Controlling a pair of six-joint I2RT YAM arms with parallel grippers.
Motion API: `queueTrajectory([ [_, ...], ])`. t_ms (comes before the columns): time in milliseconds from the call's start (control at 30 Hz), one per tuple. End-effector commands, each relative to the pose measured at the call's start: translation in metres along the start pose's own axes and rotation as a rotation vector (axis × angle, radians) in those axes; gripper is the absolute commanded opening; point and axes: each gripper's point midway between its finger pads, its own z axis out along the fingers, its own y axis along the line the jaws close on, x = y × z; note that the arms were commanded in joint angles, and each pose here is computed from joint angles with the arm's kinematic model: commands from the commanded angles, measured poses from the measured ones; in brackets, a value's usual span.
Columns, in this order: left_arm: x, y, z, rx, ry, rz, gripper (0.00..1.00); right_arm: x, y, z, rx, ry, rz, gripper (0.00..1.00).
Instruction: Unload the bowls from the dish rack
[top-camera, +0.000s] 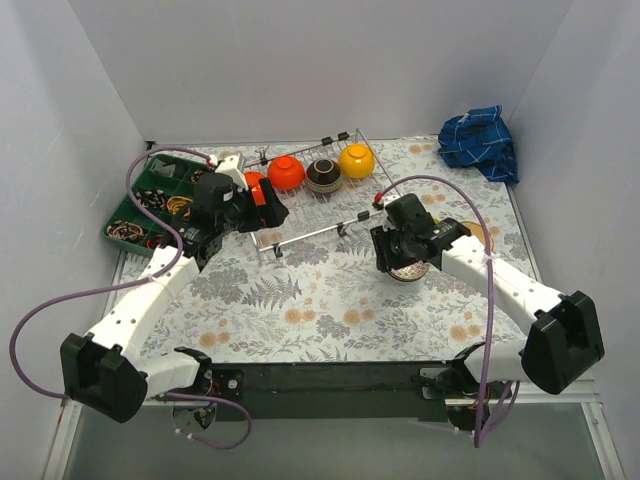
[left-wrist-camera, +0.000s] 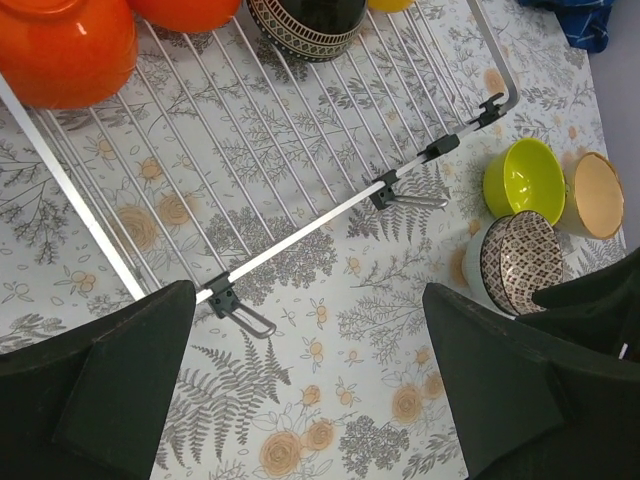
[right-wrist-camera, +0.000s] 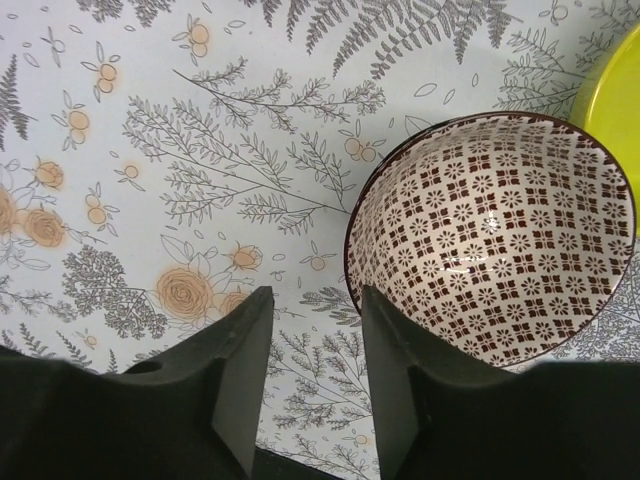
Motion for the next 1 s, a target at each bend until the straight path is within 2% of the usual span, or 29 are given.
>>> queueTrajectory([
  [0, -0.023, -0.019, 0.009, 0.051, -0.024, -0.010, 0.98, -0.048, 0.017, -0.031, -0.076, -0.183, -0.001, 0.52],
  [100, -0.027, -0.019, 0.018, 0.036, -0.021, -0.025, 0.98, -0.073, 0.019, -0.044, -0.076, -0.263, -0.029, 0.60],
  [267, -0.020, -0.014, 0.045, 0.000, 0.028, -0.100, 0.98, -0.103, 0.011, -0.051, -0.035, -0.314, -0.023, 0.77],
  [433, -0.034, -0.023, 0.088, -0.044, 0.014, -0.369, 0.98, -0.109, 0.006, -0.050, -0.028, -0.352, 0.029, 0.89],
  [467, -0.026, -0.022, 0.103, -0.052, 0.040, -0.398, 0.98, -0.109, 0.004, -0.051, -0.024, -0.359, 0.038, 0.90],
  [567, -0.040, -0.036, 0.126, -0.037, 0.012, -0.517, 0.98, -0.107, 0.000, -0.055, -0.014, -0.387, 0.063, 0.93],
  [733, -0.035, -0.030, 0.171, -0.062, -0.001, -0.684, 0.98, -0.097, -0.006, -0.069, -0.007, -0.445, 0.088, 0.95],
  [767, -0.045, -0.027, 0.177, -0.071, -0.055, -0.730, 0.98, -0.091, -0.007, -0.066, -0.008, -0.441, 0.089, 0.94],
  [967, -0.055, -0.015, 0.219, -0.133, -0.129, -0.767, 0.98, -0.071, -0.011, -0.068, -0.010, -0.439, 0.093, 0.95],
])
